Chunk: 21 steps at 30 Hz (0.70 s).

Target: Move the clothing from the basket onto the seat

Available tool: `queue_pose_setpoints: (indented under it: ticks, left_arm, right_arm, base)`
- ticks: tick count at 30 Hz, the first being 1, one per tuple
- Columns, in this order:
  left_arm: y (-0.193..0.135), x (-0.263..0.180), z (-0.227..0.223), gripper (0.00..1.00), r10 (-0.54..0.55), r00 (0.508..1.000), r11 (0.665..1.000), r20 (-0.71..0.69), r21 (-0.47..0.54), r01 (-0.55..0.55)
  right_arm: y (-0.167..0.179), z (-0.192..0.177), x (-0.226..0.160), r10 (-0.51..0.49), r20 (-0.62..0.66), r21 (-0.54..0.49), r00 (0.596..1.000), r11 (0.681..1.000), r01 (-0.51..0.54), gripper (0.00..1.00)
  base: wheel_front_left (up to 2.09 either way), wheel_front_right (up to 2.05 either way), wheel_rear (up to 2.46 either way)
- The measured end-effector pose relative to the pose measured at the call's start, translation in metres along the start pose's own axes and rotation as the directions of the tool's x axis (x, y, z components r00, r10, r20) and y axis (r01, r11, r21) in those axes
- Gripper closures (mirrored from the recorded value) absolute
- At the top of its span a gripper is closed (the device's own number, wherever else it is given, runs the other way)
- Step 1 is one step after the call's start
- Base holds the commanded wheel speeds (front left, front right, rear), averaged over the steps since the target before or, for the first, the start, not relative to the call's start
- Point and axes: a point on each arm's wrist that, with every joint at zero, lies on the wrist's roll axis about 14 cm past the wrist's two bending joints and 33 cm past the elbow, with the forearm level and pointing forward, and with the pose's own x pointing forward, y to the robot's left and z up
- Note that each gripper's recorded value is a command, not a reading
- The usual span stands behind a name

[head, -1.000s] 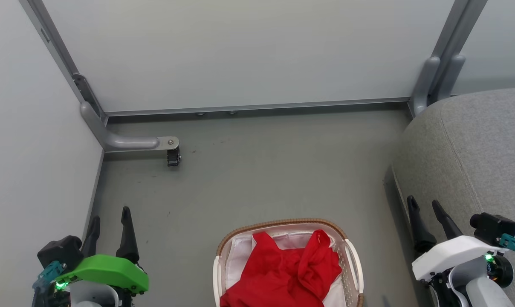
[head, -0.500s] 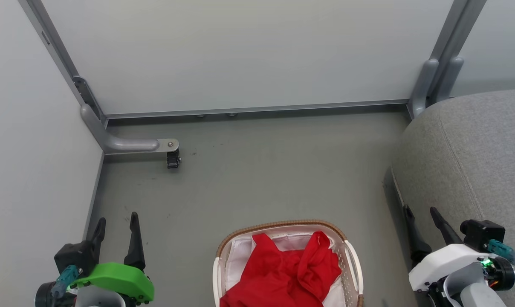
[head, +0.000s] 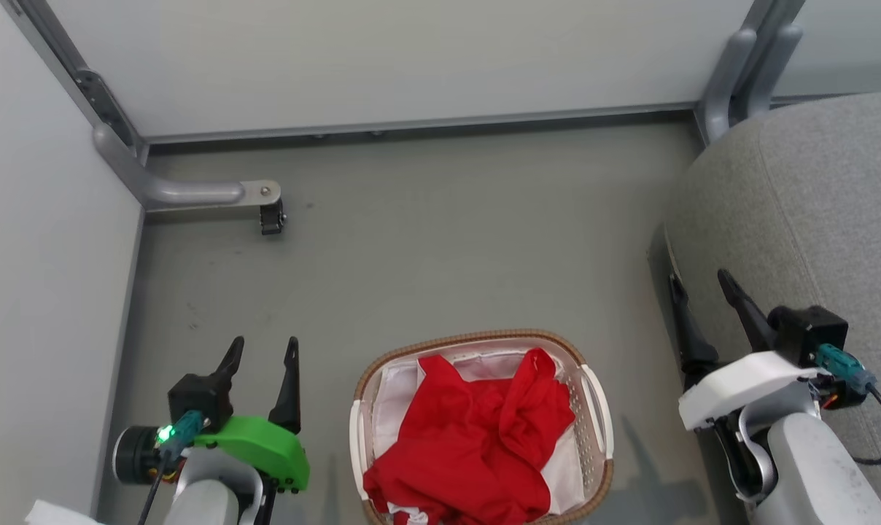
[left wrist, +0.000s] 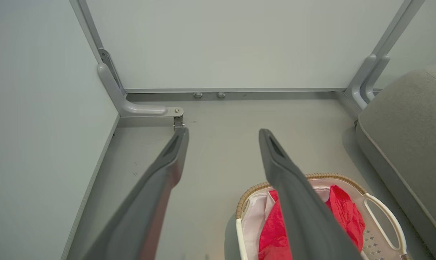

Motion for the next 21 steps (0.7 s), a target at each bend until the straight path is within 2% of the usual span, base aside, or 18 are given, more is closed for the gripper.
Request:
queue_pose_setpoints:
  ticks: [5,12,18,19,21]
  left_arm:
    - [-0.021,0.029,-0.027,0.0,-0.093,0.991,0.994,-0.092,0.046,0.098]
    - [-0.051,0.058,-0.086,0.0,-0.22,0.938,0.965,-0.268,0.082,0.25]
    - [-0.076,0.065,-0.149,0.0,-0.314,0.841,0.921,-0.44,0.073,0.382]
    - [-0.08,0.064,-0.161,0.0,-0.323,0.819,0.918,-0.474,0.053,0.393]
    - [-0.091,0.059,-0.185,0.0,-0.363,0.761,0.888,-0.537,0.047,0.457]
  right_arm:
    - [0.002,0.003,0.022,0.011,0.028,-0.02,1.0,1.0,-0.01,0.0]
    - [-0.003,-0.01,0.048,0.016,0.017,-0.069,1.0,0.997,-0.015,0.0]
    - [-0.009,-0.031,0.066,0.02,-0.011,-0.116,1.0,0.993,-0.021,0.0]
    - [-0.009,-0.035,0.069,0.026,-0.021,-0.133,0.999,0.991,-0.028,0.0]
    - [-0.012,-0.044,0.074,0.028,-0.033,-0.149,0.999,0.988,-0.033,0.0]
  base:
    - [0.0,0.0,0.0]
    - [0.0,0.0,0.0]
    - [0.0,0.0,0.0]
    - [0.0,0.0,0.0]
    - [0.0,0.0,0.0]
